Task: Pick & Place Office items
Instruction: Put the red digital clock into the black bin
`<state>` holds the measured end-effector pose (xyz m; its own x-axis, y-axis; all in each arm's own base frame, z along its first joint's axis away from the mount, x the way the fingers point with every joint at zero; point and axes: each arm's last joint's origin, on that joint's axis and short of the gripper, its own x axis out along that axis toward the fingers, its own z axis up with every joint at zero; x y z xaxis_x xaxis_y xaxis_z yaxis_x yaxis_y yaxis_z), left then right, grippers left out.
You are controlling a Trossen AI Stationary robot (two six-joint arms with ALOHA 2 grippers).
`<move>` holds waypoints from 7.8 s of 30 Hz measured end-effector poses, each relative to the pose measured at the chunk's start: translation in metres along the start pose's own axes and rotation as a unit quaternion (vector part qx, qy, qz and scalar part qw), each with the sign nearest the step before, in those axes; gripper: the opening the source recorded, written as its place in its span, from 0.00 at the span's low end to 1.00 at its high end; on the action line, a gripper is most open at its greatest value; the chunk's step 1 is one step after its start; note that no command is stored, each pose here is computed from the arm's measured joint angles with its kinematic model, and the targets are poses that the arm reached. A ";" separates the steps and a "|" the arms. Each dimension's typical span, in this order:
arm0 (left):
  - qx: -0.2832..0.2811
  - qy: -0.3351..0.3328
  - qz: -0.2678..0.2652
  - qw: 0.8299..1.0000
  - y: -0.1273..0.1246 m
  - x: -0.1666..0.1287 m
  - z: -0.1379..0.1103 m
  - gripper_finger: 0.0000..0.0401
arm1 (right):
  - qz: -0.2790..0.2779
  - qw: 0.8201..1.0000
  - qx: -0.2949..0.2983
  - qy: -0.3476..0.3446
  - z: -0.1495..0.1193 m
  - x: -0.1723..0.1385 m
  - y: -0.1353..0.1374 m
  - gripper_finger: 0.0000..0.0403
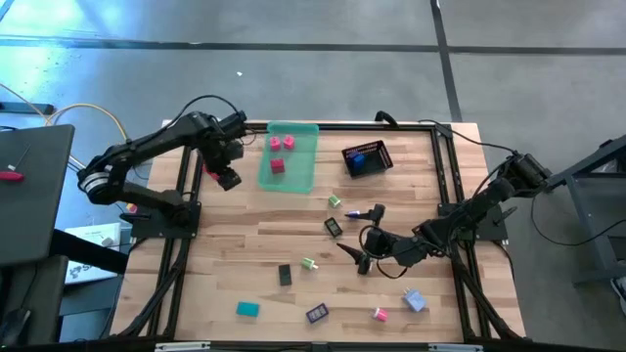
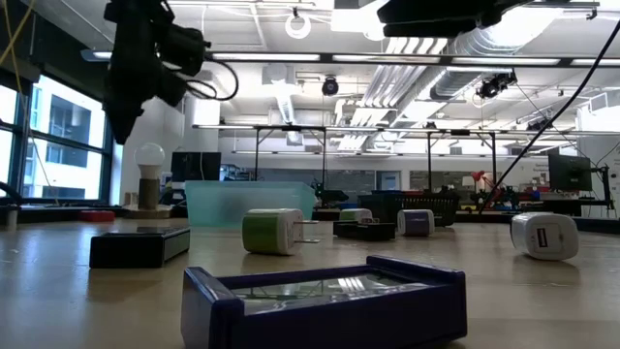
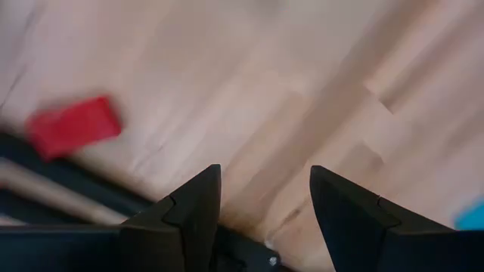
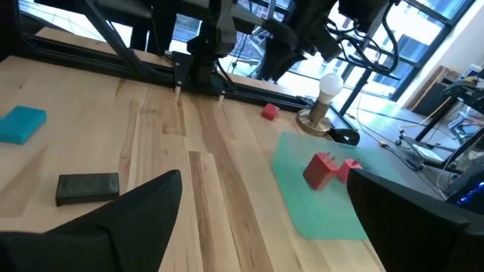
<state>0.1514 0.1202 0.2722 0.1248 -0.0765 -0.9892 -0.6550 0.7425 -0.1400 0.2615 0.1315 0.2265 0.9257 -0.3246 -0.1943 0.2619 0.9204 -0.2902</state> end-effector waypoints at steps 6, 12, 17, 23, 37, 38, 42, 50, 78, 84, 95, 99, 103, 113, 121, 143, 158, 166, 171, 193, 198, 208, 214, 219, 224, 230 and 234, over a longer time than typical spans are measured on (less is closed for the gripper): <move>-0.209 -0.015 0.055 0.976 0.011 0.011 0.001 0.49 | 0.016 1.000 0.003 -0.002 0.000 0.001 0.000 0.91; -0.362 -0.011 0.047 0.931 0.031 0.034 -0.004 0.49 | 0.024 1.000 0.009 -0.003 0.000 0.001 0.001 0.91; -0.437 -0.028 0.042 0.898 0.042 0.055 -0.006 0.49 | 0.024 1.000 0.010 0.000 0.000 0.001 0.001 0.91; -0.558 -0.049 0.042 0.827 0.047 0.059 -0.006 0.49 | 0.024 1.000 0.008 0.000 0.000 0.001 0.001 0.91; -0.671 -0.055 0.085 0.735 0.050 0.070 -0.015 0.49 | 0.077 0.997 0.007 -0.005 0.000 -0.004 0.008 0.91; -0.679 -0.051 0.089 0.727 0.050 0.073 -0.017 0.49 | 0.080 0.997 0.007 -0.006 0.000 -0.005 0.009 0.91; -0.727 -0.048 0.092 0.679 0.052 0.081 -0.022 0.49 | 0.089 0.996 0.001 -0.009 0.001 -0.010 0.013 0.91; -0.752 -0.067 0.078 0.651 0.054 0.081 -0.018 0.49 | 0.095 0.995 -0.012 -0.012 0.001 -0.013 0.015 0.91; -0.790 -0.154 0.094 0.586 0.071 0.082 -0.013 0.49 | 0.095 0.995 -0.012 -0.012 0.001 -0.013 0.015 0.91; -0.791 -0.157 0.096 0.584 0.072 0.082 -0.013 0.49 | 0.095 0.995 -0.012 -0.012 0.001 -0.013 0.015 0.91; -0.766 -0.157 0.088 0.617 0.072 0.082 -0.011 0.49 | 0.095 0.995 -0.012 -0.012 0.001 -0.013 0.015 0.91; -0.766 -0.150 0.073 0.621 0.071 0.082 -0.010 0.49 | 0.095 0.995 -0.012 -0.012 0.001 -0.013 0.015 0.91; -0.773 -0.138 0.058 0.617 0.070 0.083 -0.010 0.49 | 0.095 0.995 -0.012 -0.012 0.001 -0.013 0.015 0.91; -0.779 -0.132 0.060 0.610 0.072 0.082 -0.012 0.49 | 0.095 0.995 -0.012 -0.012 0.001 -0.013 0.015 0.91; -0.790 -0.091 0.041 0.606 0.079 0.082 -0.018 0.49 | 0.095 0.995 -0.012 -0.012 0.001 -0.013 0.015 0.91; -0.696 -0.115 0.075 0.705 0.087 0.080 -0.017 0.49 | 0.095 0.995 -0.014 -0.010 0.000 -0.013 0.015 0.91; -0.725 -0.099 0.046 0.680 0.085 0.081 -0.017 0.49 | 0.095 0.995 -0.016 -0.009 0.000 -0.013 0.015 0.91; -0.730 -0.094 0.048 0.675 0.085 0.081 -0.018 0.49 | 0.095 0.995 -0.016 -0.009 0.000 -0.013 0.015 0.91; -0.752 -0.094 0.064 0.650 0.085 0.081 -0.021 0.49 | 0.095 0.995 -0.017 -0.009 0.000 -0.013 0.015 0.91; -0.766 -0.077 0.055 0.636 0.084 0.081 -0.023 0.49 | 0.095 0.995 -0.017 -0.009 0.000 -0.013 0.015 0.91; -0.777 -0.077 0.051 0.623 0.084 0.081 -0.022 0.49 | 0.095 0.995 -0.017 -0.009 0.000 -0.012 0.015 0.91; -0.781 -0.069 0.048 0.619 0.083 0.081 -0.023 0.49 | 0.096 0.995 -0.022 -0.004 -0.001 -0.012 0.015 0.91; -0.779 -0.066 0.050 0.621 0.083 0.081 -0.024 0.49 | 0.096 0.995 -0.022 -0.004 -0.001 -0.012 0.015 0.91; -0.744 -0.058 0.045 0.664 0.083 0.081 -0.024 0.49 | 0.096 0.995 -0.022 -0.004 -0.001 -0.012 0.015 0.91; -0.727 -0.058 0.040 0.683 0.083 0.081 -0.023 0.49 | 0.096 0.995 -0.022 -0.004 -0.001 -0.012 0.015 0.91; -0.736 -0.058 0.046 0.673 0.083 0.081 -0.024 0.49 | 0.096 0.995 -0.022 -0.004 -0.001 -0.013 0.015 0.91; -0.729 -0.061 0.054 0.679 0.083 0.081 -0.024 0.49 | 0.096 0.995 -0.022 -0.004 -0.001 -0.012 0.015 0.91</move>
<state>0.0892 0.1597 0.1791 0.0189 0.0482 -0.9987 -0.6958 -0.7167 -0.0478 0.2536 0.1495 0.2233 0.9595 -0.1424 -0.2429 0.0682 0.9546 -0.2900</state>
